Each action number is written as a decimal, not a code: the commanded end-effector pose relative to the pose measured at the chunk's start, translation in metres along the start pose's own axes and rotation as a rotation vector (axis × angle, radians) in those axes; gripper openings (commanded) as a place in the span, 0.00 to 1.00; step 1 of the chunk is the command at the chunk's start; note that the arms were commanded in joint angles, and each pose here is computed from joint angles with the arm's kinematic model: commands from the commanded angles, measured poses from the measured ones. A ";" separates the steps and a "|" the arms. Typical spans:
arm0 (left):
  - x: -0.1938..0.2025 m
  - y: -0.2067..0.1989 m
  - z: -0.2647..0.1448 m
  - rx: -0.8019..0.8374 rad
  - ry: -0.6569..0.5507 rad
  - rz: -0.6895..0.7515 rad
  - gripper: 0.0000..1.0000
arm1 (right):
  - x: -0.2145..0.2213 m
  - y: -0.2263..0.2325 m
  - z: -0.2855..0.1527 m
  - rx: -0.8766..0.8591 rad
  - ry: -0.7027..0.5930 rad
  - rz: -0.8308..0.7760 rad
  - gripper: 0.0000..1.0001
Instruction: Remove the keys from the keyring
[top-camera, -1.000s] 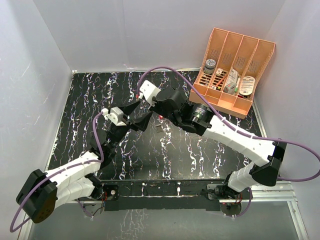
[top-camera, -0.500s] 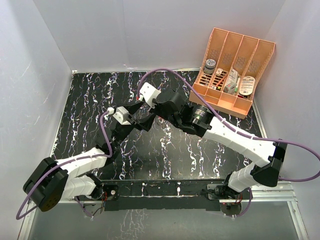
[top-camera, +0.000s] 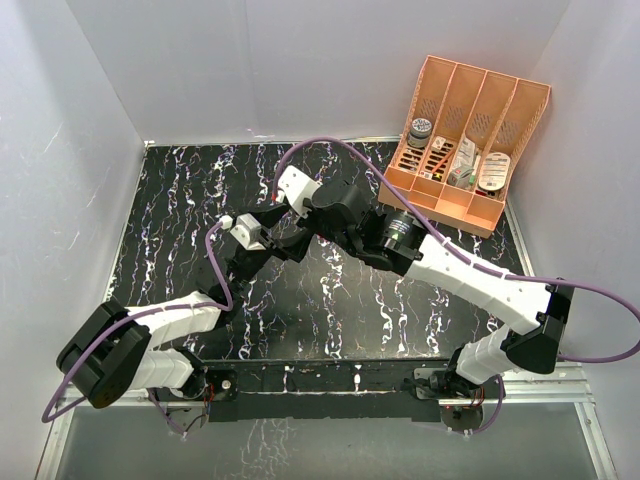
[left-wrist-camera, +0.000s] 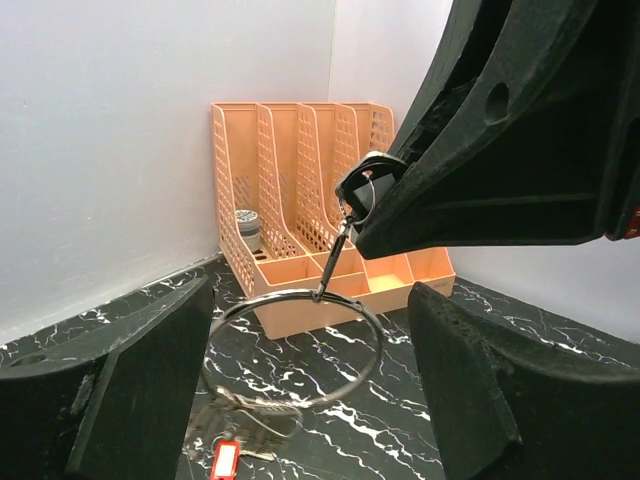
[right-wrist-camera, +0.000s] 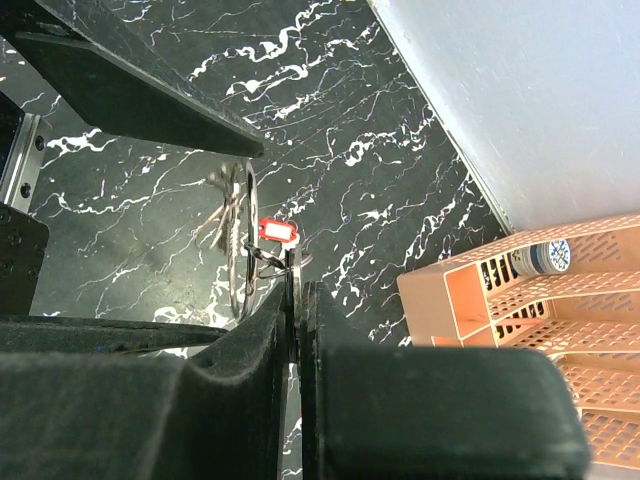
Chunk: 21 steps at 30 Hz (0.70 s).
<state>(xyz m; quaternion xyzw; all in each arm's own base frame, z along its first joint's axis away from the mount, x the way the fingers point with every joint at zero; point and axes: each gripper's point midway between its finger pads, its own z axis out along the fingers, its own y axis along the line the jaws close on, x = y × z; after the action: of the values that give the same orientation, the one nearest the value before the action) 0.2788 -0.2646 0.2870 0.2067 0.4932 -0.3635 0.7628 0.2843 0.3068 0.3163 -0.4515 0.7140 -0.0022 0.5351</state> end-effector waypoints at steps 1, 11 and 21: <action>-0.027 -0.006 0.006 0.035 -0.091 0.018 0.75 | -0.023 -0.010 -0.013 0.028 -0.101 0.060 0.00; -0.023 -0.007 0.007 0.041 -0.089 0.009 0.71 | -0.024 -0.009 -0.013 0.025 -0.107 0.061 0.00; -0.021 -0.007 0.007 0.041 -0.085 0.009 0.67 | -0.030 -0.006 -0.016 0.009 -0.124 0.064 0.00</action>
<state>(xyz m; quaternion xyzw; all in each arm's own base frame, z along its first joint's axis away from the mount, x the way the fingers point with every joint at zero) 0.2782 -0.2675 0.2860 0.2099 0.4895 -0.3697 0.7613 0.2810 0.3098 0.3103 -0.4553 0.7146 0.0035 0.5310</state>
